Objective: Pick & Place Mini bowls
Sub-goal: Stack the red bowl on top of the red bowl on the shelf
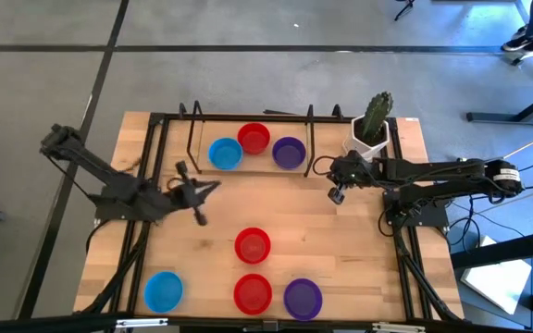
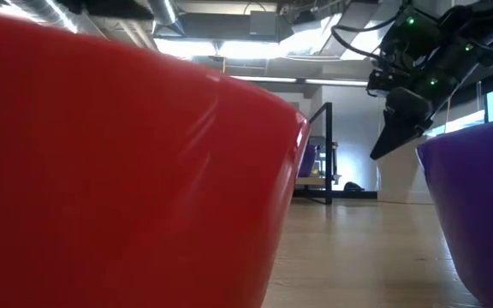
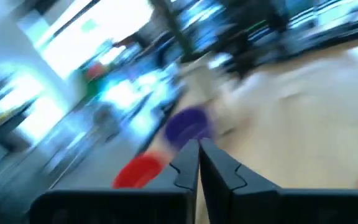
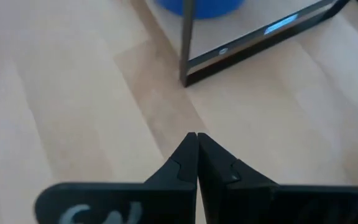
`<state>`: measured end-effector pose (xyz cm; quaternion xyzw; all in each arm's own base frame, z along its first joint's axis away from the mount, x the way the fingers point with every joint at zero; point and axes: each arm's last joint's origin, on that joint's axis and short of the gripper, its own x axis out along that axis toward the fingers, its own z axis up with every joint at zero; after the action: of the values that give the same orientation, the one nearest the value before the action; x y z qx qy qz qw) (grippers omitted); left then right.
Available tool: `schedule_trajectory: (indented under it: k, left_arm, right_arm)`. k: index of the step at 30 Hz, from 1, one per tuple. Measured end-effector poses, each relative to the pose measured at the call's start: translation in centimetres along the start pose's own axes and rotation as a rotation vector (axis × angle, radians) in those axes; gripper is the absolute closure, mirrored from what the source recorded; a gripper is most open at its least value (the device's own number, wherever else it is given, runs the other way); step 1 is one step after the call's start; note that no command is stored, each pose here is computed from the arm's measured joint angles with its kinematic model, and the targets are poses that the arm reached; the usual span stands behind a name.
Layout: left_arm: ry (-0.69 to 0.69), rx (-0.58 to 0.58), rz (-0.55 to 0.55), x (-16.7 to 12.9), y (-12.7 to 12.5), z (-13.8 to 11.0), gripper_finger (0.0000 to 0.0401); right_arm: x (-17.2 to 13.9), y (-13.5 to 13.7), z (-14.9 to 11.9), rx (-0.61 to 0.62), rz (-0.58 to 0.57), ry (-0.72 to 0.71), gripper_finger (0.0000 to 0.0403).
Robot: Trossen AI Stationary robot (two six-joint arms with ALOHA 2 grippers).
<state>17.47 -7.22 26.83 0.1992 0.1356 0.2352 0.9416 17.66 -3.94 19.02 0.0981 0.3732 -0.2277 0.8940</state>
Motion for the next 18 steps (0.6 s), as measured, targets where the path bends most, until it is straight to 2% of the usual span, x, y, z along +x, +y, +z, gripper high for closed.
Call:
schedule_trajectory:
  k: [2, 4, 6, 8, 14, 18]
  left_arm:
    - [-0.130, 0.027, -0.133, -0.8, 0.7, -0.3, 0.0398]
    - [-0.292, 0.026, -0.210, -1.5, 1.5, -0.9, 0.0399]
    - [-0.453, -0.004, -0.236, -2.1, 2.4, -2.3, 0.0398]
    - [-0.548, -0.036, -0.234, -2.4, 3.1, -3.9, 0.0398]
    - [-0.532, -0.068, -0.145, -3.2, 4.2, -8.6, 0.0398]
    - [-0.572, -0.079, -0.200, -4.0, 4.8, -9.7, 0.0400]
  right_arm:
    - [-0.1, 0.3, 0.0, -0.016, 0.013, -0.002, 0.0399]
    - [-0.1, 0.7, -0.1, -0.036, 0.033, -0.006, 0.0399]
    - [-0.2, 1.2, -0.1, -0.067, 0.062, -0.017, 0.0399]
    - [-0.3, 1.6, 0.0, -0.100, 0.098, -0.031, 0.0399]
    - [-0.7, 2.8, 0.7, -0.168, 0.187, -0.131, 0.0399]
    - [-1.0, 3.5, 1.2, -0.218, 0.264, -0.195, 0.0399]
